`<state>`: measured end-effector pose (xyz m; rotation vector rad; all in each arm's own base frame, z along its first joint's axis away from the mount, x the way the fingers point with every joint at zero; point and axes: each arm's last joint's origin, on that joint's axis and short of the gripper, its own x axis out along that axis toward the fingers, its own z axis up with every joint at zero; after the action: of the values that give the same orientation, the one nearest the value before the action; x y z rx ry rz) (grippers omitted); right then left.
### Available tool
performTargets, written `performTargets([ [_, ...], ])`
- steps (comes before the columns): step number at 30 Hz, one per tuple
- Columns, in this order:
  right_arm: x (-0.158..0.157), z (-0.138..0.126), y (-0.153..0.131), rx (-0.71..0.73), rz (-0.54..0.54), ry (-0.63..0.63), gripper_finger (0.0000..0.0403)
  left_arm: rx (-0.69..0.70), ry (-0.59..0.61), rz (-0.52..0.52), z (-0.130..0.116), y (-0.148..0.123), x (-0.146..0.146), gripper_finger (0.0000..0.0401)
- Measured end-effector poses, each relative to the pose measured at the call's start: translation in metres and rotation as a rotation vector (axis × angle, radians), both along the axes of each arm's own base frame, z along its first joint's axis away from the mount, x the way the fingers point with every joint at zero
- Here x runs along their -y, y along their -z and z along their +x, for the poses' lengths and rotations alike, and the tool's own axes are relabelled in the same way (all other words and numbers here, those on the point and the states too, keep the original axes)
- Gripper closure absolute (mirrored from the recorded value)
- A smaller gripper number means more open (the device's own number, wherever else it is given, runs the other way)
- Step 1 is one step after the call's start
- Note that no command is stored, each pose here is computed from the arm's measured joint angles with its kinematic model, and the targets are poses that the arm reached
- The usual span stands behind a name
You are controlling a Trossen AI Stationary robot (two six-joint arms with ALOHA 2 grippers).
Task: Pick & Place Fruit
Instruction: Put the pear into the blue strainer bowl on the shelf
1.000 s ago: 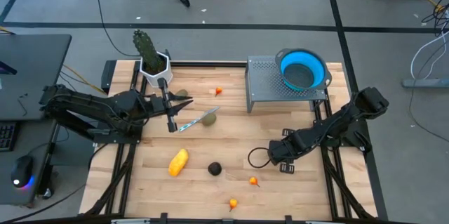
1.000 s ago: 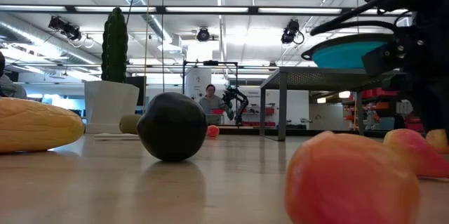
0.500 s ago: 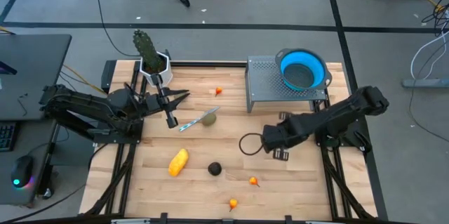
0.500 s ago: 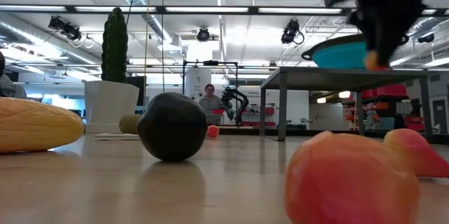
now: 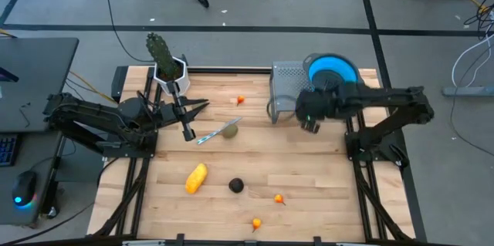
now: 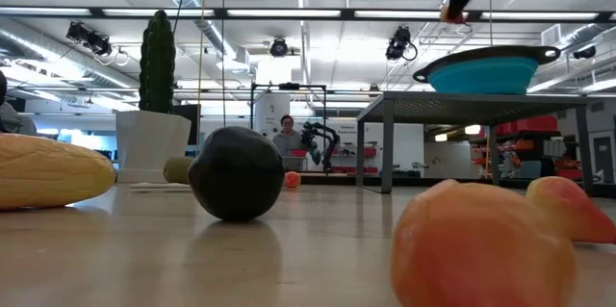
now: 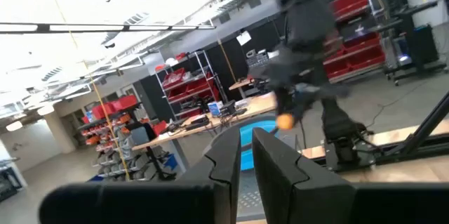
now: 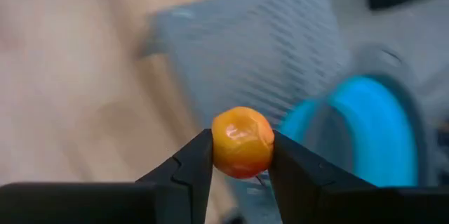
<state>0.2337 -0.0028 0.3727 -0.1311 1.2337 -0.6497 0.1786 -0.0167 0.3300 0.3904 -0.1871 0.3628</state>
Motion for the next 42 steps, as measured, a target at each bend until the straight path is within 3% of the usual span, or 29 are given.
performTargets([
  [11, 0.076, -0.036, -0.014, 0.033, 0.024, 0.307, 0.0270, 0.010, 0.011, -0.032, 0.000, 0.000, 0.000, 0.0356],
  [16, 0.094, -0.041, -0.013, 0.054, 0.093, 0.340, 0.0266, 0.017, 0.018, -0.066, 0.000, 0.001, 0.000, 0.0356],
  [25, 0.111, -0.048, -0.014, 0.056, 0.049, 0.408, 0.0210, 0.011, 0.021, -0.077, 0.000, 0.001, 0.000, 0.0356],
  [30, 0.112, -0.045, -0.015, 0.090, 0.049, 0.400, 0.0193, 0.012, 0.020, -0.089, 0.001, 0.002, 0.000, 0.0356],
  [33, 0.109, -0.039, -0.015, 0.141, 0.129, 0.357, 0.0192, 0.017, 0.023, -0.102, 0.001, 0.002, 0.000, 0.0356],
  [38, 0.092, -0.019, -0.017, 0.303, 0.370, 0.155, 0.0192, 0.013, 0.011, -0.088, 0.000, 0.002, 0.000, 0.0356],
  [42, 0.067, -0.001, -0.013, 0.327, 0.429, -0.040, 0.0192, 0.011, 0.011, -0.086, 0.000, 0.002, 0.000, 0.0356],
])
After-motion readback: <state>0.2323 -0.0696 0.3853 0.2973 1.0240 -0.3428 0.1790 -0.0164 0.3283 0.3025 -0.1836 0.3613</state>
